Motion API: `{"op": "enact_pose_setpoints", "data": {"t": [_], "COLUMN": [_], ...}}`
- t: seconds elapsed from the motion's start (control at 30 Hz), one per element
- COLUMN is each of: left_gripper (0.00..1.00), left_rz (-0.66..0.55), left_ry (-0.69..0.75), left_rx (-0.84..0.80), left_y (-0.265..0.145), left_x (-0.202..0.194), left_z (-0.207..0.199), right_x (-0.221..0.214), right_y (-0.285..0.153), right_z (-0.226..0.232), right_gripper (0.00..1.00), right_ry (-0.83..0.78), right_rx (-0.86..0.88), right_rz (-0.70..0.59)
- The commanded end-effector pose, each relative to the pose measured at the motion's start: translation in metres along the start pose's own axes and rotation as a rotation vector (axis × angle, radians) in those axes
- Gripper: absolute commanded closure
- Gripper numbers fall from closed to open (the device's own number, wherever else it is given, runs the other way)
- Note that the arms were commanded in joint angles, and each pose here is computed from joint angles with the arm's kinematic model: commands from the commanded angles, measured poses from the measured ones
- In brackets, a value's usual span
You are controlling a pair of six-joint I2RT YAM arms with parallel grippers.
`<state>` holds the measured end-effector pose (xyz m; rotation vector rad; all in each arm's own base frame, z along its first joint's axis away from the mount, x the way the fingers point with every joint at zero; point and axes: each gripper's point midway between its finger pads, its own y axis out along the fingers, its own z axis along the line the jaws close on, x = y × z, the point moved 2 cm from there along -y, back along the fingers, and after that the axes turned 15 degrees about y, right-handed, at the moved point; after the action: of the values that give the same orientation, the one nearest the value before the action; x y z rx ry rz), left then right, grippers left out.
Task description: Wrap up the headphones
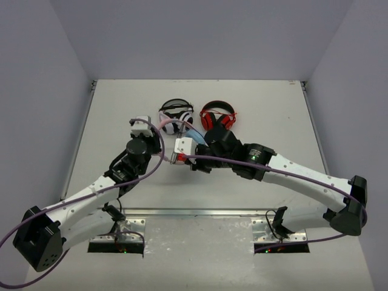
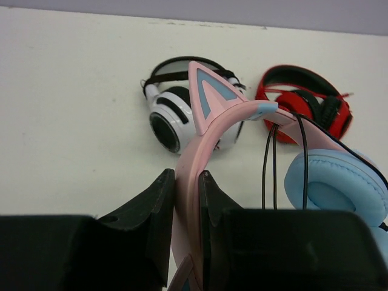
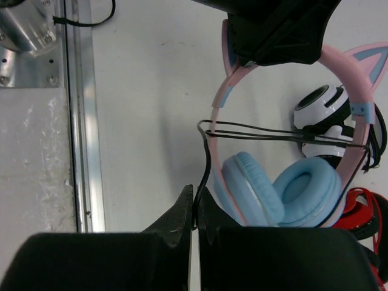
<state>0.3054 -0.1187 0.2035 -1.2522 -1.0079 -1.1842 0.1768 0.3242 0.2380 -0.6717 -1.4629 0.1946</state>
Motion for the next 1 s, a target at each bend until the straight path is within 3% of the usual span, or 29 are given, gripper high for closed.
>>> {"op": "enact_pose_setpoints", "data": {"t": [0.0, 0.2, 0.33, 0.37, 0.5, 0.77, 0.97], "left_gripper": [1.00, 1.00, 1.00, 1.00, 1.00, 1.00, 1.00], "left_rz": [-0.194, -0.008, 0.085, 0.162, 0.264, 0.310, 0.261], "left_ry": [-0.055, -0.006, -0.044, -0.025, 0.002, 0.075, 0.174], "left_rx": [-0.203, -0.232, -0.242, -0.248, -0.332, -0.344, -0.385], "left_y": [-0.020, -0.047, -0.058, -0.061, -0.069, -0.090, -0.098], "left_x": [0.046, -0.007, -0.016, -0.030, -0.023, 0.000, 0.025], "left_z": [-0.039, -0.052, -0.051, -0.052, -0.067, -0.059, -0.050], "right_x": [0.005, 0.001, 0.002, -0.001, -0.009, -0.026, -0.035], "right_y": [-0.006, -0.020, -0.025, -0.025, -0.029, -0.034, -0.024], "right_z": [-0.016, -0.069, -0.091, -0.096, -0.115, -0.142, -0.146], "right_gripper": [0.99, 0.99, 0.99, 0.99, 0.99, 0.99, 0.98], "right_ry": [-0.131, -0.129, -0.150, -0.159, -0.201, -0.179, -0.188], "right_rx": [-0.054, -0.225, -0.291, -0.313, -0.378, -0.457, -0.466], "right_rz": [0.019, 0.056, 0.042, 0.059, 0.107, 0.117, 0.120]}}
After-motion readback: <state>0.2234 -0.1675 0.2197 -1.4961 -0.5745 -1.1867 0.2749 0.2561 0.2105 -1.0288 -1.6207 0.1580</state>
